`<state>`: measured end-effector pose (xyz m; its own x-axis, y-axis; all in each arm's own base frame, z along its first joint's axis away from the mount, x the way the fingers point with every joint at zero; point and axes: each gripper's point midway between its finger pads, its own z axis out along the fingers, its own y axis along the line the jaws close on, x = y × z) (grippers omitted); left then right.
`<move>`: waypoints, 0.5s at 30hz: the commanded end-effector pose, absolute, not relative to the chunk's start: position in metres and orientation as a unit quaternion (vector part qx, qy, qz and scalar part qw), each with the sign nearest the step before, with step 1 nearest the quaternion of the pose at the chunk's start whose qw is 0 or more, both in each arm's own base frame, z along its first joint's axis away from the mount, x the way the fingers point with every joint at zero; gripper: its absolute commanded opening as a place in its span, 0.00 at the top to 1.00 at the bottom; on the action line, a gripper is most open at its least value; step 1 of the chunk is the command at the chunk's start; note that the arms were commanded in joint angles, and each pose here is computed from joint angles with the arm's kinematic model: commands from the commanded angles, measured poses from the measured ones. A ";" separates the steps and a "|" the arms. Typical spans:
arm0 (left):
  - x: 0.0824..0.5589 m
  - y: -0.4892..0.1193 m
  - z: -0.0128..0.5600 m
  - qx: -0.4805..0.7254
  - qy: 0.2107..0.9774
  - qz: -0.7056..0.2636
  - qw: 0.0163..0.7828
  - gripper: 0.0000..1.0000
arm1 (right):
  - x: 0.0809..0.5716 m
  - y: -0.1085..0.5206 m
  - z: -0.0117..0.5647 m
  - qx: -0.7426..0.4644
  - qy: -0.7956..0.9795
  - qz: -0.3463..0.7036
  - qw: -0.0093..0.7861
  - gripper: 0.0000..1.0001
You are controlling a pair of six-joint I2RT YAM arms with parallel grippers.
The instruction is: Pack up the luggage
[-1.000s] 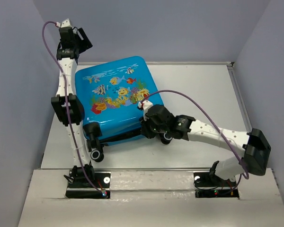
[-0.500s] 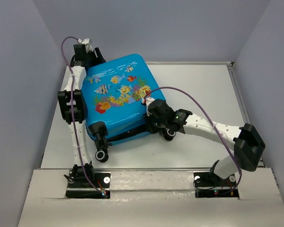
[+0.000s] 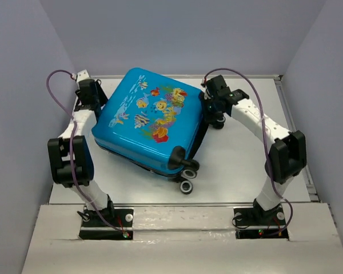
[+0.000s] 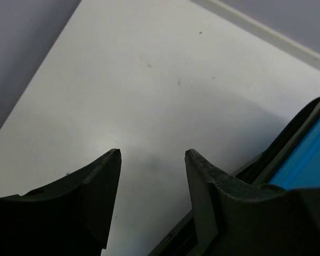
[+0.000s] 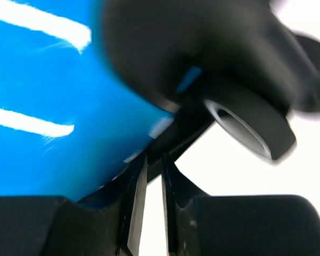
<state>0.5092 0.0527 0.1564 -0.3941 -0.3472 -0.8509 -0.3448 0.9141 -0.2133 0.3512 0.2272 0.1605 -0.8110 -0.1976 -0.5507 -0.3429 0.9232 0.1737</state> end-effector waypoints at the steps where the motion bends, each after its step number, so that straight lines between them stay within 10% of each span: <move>1: 0.363 -0.115 0.087 -0.037 0.939 -0.137 0.312 0.37 | 0.451 0.340 0.232 -0.185 0.829 0.314 0.424 0.73; 15: 0.247 -0.170 0.173 -0.031 0.859 -0.297 0.416 0.39 | 0.474 0.368 0.301 -0.218 0.771 0.442 0.403 0.30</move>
